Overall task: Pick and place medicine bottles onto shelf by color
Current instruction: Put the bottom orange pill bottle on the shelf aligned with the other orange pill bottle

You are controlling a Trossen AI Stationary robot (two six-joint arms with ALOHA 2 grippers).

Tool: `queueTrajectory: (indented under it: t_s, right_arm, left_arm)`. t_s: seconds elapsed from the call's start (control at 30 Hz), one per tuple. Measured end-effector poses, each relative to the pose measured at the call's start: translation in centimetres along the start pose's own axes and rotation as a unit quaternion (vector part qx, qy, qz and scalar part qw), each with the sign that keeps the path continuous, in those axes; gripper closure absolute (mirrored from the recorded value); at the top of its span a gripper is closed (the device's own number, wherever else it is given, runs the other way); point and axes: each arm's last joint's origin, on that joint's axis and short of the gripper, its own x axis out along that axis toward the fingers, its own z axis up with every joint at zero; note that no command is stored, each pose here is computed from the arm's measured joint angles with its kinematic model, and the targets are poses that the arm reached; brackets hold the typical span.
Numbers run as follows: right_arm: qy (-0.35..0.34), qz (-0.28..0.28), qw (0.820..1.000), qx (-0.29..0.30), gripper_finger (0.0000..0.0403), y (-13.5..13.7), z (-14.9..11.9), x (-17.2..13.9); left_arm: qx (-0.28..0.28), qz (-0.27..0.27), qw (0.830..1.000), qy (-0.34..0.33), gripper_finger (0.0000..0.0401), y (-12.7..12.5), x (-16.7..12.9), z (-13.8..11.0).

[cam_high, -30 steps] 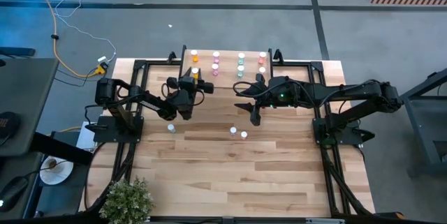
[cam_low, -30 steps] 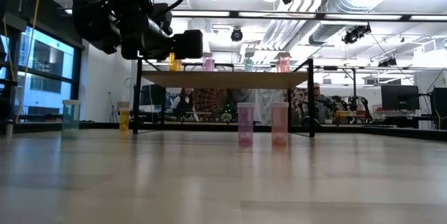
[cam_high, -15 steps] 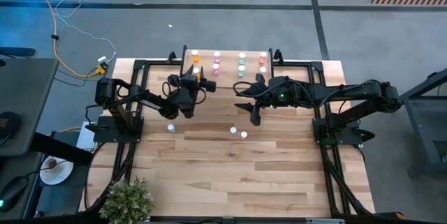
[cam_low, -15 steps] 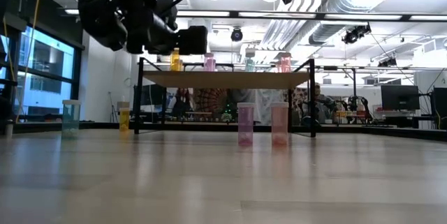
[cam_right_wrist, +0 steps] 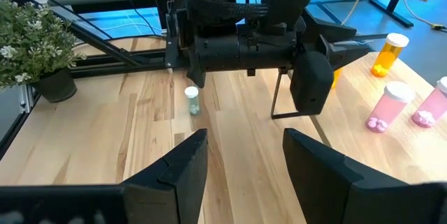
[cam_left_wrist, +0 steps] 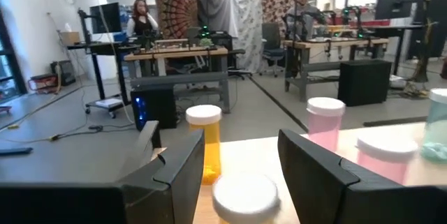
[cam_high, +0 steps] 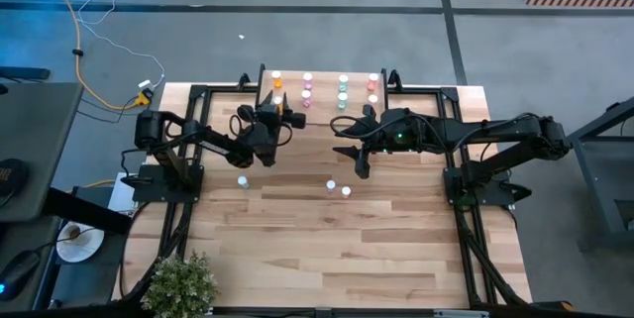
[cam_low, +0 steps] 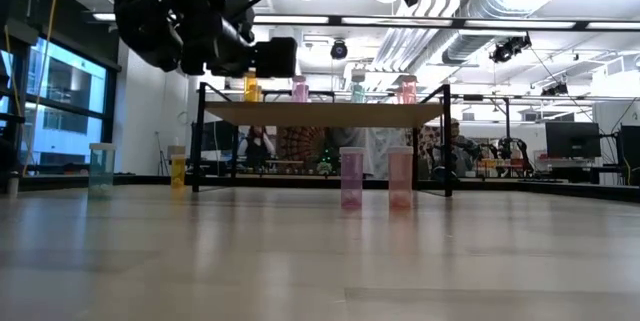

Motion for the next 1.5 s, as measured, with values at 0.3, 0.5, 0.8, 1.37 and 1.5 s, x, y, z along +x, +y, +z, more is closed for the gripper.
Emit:
queueTrajectory:
  t_s: [0.3,0.5,0.8,1.37,1.5]
  right_arm:
    - [0.0,0.0,1.0,0.0,0.0224,0.0,0.0,0.0]
    - [0.001,0.0,1.0,0.0,0.0224,0.0,0.0,0.0]
    - [0.002,0.0,1.0,0.002,0.0224,0.0,0.0,0.0]
    - [0.031,-0.002,1.0,0.0,0.0224,0.0,-0.6,0.0]
    - [0.035,-0.002,0.999,-0.001,0.0224,0.0,-0.7,0.0]
  left_arm:
    - [-0.011,0.005,1.0,-0.004,0.0228,0.4,0.1,0.9]
    - [-0.012,0.004,1.0,-0.011,0.0228,0.9,0.0,2.3]
    - [0.017,-0.015,0.999,-0.031,0.0229,2.4,-1.7,6.3]
    - [0.186,-0.172,0.965,-0.068,0.0229,3.0,-9.9,9.2]
    - [0.173,-0.235,0.954,-0.064,0.0229,2.7,-11.7,8.5]
